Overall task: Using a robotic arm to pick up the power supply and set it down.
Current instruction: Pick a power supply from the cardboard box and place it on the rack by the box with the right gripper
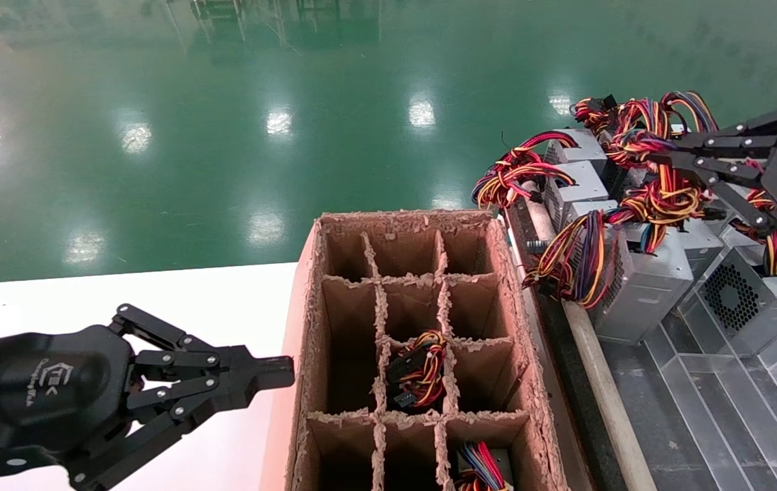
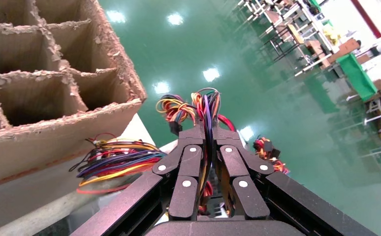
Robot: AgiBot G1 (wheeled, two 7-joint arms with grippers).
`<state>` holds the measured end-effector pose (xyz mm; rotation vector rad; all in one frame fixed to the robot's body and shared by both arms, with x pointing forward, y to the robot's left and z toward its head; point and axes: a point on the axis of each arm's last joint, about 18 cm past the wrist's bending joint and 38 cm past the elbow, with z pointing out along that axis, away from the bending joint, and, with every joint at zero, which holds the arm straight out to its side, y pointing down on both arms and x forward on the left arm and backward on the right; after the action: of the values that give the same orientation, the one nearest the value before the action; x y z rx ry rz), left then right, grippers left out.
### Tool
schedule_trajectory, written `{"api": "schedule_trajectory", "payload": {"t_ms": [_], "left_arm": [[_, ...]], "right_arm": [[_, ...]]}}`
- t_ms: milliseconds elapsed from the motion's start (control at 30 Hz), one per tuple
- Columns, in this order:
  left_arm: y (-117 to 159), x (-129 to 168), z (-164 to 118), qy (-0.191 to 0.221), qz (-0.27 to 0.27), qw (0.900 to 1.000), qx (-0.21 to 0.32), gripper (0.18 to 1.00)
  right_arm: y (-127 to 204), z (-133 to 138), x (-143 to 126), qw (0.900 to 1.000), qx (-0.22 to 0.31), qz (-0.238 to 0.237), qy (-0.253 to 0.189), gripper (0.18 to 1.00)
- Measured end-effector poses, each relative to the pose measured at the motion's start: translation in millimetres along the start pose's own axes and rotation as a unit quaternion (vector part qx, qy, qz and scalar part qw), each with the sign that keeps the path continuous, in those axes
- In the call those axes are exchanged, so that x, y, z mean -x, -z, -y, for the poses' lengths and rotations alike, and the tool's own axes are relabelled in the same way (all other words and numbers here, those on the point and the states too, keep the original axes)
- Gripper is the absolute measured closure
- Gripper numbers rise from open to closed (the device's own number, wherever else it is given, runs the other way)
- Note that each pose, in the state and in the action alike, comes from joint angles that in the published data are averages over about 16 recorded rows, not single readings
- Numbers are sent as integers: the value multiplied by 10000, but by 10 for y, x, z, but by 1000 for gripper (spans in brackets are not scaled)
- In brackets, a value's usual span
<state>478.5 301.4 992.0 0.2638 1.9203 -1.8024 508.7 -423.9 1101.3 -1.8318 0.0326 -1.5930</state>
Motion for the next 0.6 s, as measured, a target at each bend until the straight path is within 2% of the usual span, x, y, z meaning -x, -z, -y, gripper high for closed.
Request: {"api": "schedule_trajectory", "payload": {"t_ms": [600], "left_arm": [[0,0,0,0,0,10000,0,993]], "right_arm": [[-337,-202,200,9997,30,16,-252,982]]}}
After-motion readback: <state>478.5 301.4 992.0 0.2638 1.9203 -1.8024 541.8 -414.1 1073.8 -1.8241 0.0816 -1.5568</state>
